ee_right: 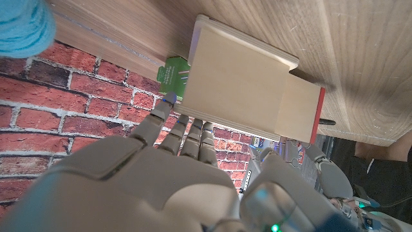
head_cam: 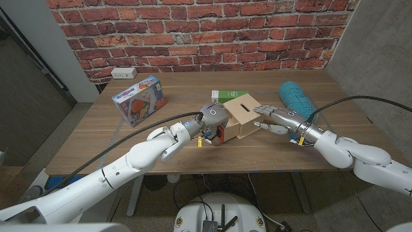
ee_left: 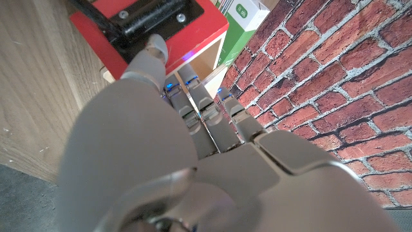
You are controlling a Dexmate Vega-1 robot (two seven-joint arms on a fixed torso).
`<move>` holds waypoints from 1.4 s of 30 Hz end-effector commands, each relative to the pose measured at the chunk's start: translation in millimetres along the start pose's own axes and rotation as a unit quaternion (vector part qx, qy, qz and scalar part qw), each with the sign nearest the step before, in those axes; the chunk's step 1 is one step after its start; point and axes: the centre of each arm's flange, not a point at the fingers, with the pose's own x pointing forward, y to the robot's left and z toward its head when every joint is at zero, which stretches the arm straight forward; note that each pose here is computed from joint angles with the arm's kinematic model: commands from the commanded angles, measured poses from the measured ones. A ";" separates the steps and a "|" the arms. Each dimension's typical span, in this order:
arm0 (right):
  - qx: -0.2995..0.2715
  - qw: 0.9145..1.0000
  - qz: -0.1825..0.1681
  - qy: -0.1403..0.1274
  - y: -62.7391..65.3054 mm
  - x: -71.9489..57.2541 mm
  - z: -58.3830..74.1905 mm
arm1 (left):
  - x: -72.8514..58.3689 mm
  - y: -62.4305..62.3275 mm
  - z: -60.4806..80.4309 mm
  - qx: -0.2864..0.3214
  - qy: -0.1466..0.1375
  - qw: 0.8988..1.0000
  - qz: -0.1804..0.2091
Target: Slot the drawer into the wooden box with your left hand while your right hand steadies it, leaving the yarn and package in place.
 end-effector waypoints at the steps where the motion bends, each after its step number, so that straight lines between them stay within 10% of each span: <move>1: 0.000 1.000 0.001 0.000 0.1 1.1 -1.8 | 1.5 0.6 -1.5 -0.008 0.000 1.000 -0.013; 42: 0.007 1.000 0.002 0.001 -0.3 7.4 -7.8 | -3.2 13.9 -18.6 -0.030 0.003 0.999 -0.041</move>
